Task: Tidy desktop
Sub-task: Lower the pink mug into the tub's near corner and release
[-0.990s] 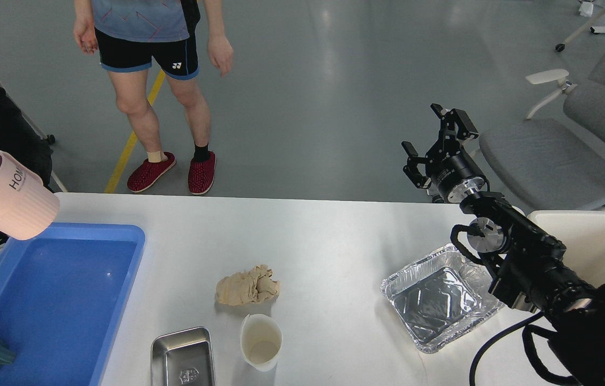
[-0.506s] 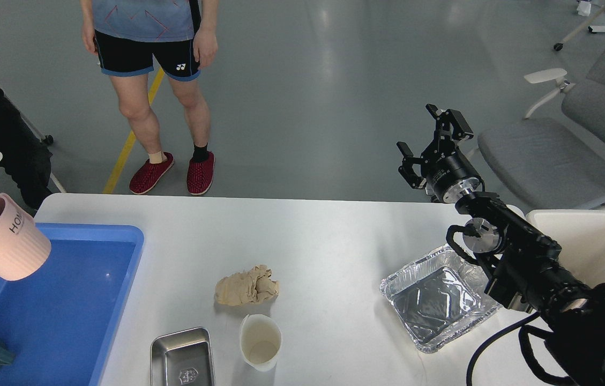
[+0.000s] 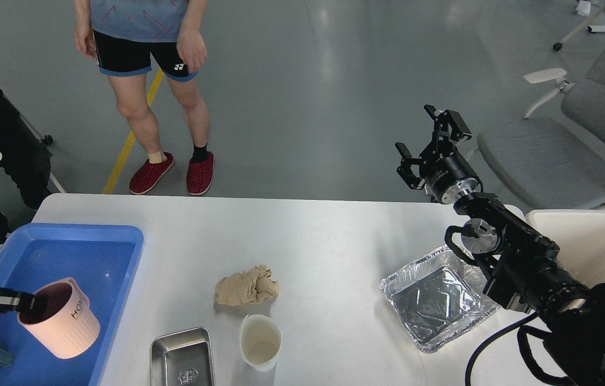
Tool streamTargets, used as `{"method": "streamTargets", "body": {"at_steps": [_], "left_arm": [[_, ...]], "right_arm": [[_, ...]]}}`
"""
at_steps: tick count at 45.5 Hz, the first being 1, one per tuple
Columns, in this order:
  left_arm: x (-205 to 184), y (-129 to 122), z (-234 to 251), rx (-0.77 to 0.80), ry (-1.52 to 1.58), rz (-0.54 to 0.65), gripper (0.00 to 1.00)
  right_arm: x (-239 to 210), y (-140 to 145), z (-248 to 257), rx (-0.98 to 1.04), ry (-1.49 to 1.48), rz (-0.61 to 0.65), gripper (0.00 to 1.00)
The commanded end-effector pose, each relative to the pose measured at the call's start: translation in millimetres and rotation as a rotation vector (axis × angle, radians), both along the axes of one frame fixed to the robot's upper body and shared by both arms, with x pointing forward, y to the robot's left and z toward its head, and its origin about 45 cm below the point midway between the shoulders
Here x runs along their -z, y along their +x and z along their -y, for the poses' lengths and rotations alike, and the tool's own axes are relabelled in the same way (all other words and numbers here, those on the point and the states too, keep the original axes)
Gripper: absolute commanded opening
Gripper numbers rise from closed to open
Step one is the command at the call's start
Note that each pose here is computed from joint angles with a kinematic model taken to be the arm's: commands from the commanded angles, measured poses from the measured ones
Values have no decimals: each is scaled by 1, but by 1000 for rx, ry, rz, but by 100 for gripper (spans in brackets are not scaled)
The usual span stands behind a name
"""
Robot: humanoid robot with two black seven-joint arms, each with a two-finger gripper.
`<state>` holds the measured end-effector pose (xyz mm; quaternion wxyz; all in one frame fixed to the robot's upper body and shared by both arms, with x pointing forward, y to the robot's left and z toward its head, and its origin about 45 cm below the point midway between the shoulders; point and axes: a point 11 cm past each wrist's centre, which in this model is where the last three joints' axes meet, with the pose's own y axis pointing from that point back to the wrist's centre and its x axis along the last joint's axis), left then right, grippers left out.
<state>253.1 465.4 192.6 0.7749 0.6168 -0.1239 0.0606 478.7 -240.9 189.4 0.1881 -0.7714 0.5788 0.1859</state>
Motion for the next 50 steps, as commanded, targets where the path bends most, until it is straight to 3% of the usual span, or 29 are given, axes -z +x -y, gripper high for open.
{"method": "streamTargets", "body": {"at_steps": [1,24,50], "left_arm": [[5,-11,-9,32,45,-24,0],[38,-32,-32,33,119,-10,0],[49,-30,-31,56,125,63,1]], "right_arm": [[0,0,-1,-1,1,0,100],[-1,0,1,2,-1,2,100],[0,0,1,3,-1,1,100]]}}
